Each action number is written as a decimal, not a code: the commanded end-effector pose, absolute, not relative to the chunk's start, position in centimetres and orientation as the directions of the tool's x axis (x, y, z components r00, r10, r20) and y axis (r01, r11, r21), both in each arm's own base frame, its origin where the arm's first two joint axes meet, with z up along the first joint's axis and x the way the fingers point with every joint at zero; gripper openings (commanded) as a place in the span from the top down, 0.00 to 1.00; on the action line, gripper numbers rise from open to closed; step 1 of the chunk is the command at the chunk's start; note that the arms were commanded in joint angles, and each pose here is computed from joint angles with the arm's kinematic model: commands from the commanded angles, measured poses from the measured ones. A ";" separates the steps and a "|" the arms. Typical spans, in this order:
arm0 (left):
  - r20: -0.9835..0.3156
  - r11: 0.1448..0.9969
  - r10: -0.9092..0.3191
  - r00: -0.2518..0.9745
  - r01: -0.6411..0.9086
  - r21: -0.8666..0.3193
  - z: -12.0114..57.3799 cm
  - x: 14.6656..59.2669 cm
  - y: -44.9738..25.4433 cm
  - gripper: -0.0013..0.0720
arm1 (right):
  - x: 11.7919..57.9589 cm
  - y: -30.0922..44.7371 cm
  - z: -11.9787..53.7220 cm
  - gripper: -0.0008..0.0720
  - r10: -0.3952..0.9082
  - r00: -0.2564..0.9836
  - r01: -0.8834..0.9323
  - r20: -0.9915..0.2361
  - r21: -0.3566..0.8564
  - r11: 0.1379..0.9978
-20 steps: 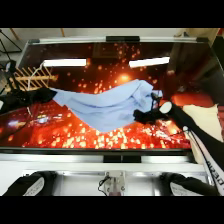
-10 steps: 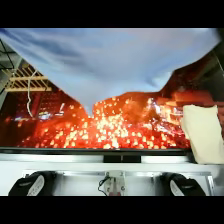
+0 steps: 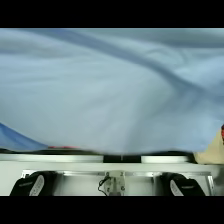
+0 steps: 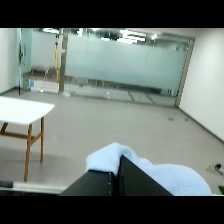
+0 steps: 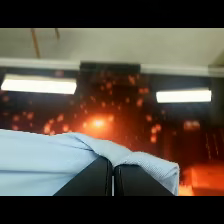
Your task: Fold the shirts.
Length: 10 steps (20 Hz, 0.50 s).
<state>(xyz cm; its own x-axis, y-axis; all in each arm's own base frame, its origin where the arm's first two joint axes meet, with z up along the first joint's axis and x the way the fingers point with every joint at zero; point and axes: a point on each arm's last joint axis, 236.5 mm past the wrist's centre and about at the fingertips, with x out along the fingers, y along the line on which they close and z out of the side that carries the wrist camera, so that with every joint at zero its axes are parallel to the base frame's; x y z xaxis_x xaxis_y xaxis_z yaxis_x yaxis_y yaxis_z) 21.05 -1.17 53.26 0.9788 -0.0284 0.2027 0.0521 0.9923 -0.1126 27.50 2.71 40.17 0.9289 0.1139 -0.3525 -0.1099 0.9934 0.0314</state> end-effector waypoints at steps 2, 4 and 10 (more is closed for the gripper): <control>-0.131 0.990 -0.007 0.991 -0.011 -0.140 40.6 29.5 1.3 0.94 | 35.0 0.6 24.9 0.88 0.023 0.705 -0.009 -0.708 0.023 1.000; -0.293 0.981 -0.005 0.956 -0.053 -0.187 32.2 33.9 2.6 0.94 | 39.6 0.8 16.9 0.88 0.031 0.637 0.033 -0.770 0.067 0.997; -0.432 0.936 0.004 0.902 -0.155 -0.315 16.1 44.5 4.7 0.94 | 50.4 3.7 2.1 0.88 0.155 0.618 0.225 -0.771 0.363 0.904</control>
<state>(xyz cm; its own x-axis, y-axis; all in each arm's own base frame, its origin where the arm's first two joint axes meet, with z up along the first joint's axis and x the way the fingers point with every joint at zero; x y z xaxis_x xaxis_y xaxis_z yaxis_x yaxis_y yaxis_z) 40.60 4.05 22.32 0.9138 -0.0017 -0.4061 -0.1083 0.9627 -0.2478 46.05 2.09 8.13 0.5919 0.0849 -0.8015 0.1249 0.9728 0.1953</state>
